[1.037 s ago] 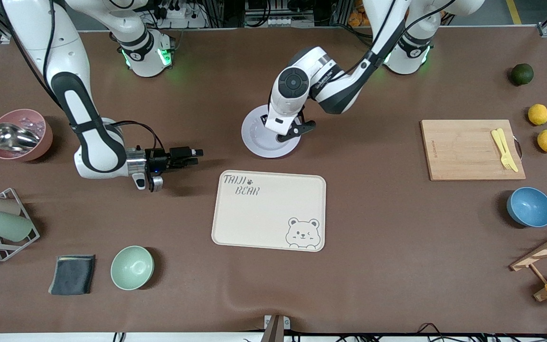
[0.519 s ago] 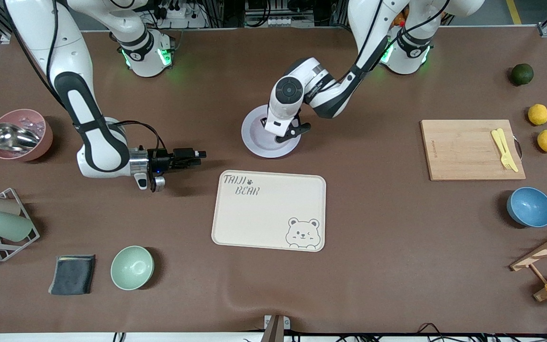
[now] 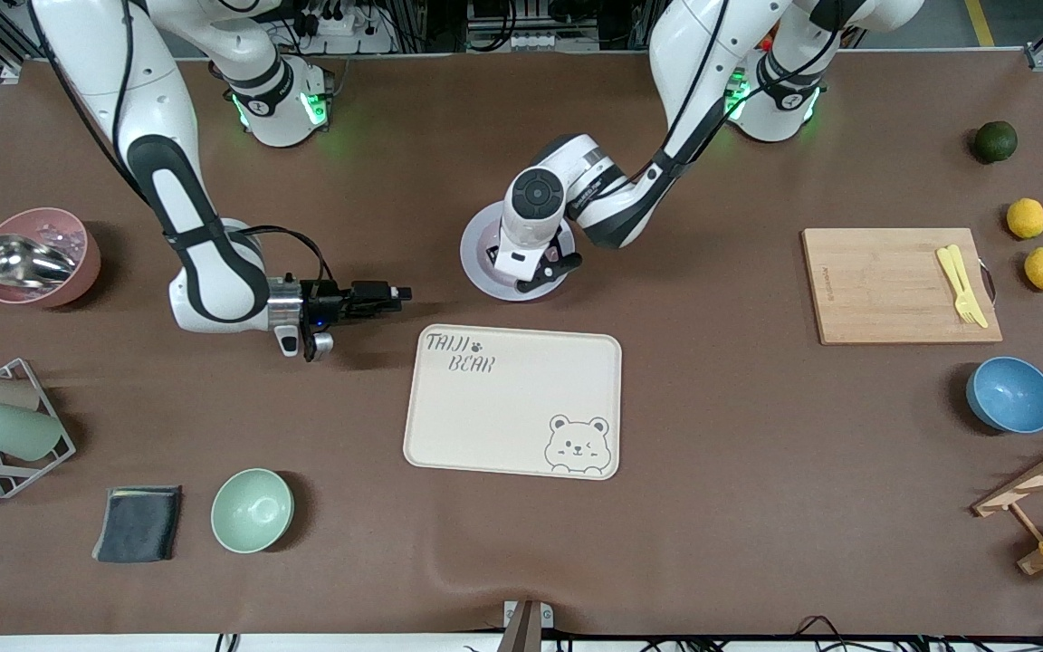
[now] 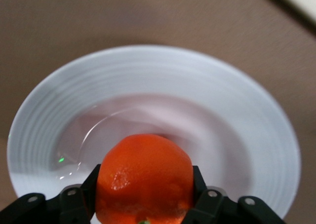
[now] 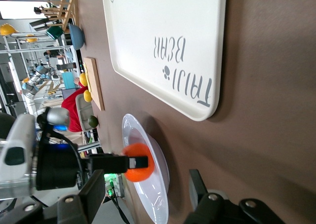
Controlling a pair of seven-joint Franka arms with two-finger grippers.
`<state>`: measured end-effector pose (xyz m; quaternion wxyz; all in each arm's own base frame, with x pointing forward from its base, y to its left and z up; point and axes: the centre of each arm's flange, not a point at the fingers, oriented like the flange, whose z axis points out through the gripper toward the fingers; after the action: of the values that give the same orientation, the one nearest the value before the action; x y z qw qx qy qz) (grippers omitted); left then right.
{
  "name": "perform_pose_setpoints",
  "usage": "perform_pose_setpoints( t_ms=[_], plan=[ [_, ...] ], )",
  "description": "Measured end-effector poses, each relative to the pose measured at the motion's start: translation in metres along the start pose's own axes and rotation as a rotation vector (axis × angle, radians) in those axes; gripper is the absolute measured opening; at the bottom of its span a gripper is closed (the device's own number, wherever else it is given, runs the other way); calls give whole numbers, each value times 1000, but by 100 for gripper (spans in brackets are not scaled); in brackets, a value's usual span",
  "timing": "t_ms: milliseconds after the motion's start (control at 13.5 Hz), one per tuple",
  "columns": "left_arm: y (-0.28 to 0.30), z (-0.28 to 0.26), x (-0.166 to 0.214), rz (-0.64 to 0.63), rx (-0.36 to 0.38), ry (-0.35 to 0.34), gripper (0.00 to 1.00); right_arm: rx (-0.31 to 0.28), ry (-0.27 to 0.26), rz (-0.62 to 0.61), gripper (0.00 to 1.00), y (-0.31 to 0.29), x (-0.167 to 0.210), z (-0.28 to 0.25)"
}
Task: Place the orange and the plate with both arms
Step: 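Carry the orange over the white plate and lower it with the left gripper, then release the orange and withdraw the left gripper while the right gripper grips the plate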
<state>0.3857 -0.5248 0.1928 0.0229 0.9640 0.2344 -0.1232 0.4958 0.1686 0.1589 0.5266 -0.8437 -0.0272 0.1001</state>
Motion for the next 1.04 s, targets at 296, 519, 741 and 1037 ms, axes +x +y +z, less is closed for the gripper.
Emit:
perform_pose_setpoints(
  t_ms=[296,519,741,1037],
  plan=[
    [9,-34,16,-6,-29,43,100,-1,-6,7,72,2,-3,4],
    [5,-107,32,15,-50,150,100,1,-13,14,72,3,-8,8],
    [-19,-197,71,5,-100,232,100,0,-31,18,72,3,-14,18],
    [-72,-273,171,-19,-83,326,100,17,-22,16,70,-1,-21,38]
  ],
)
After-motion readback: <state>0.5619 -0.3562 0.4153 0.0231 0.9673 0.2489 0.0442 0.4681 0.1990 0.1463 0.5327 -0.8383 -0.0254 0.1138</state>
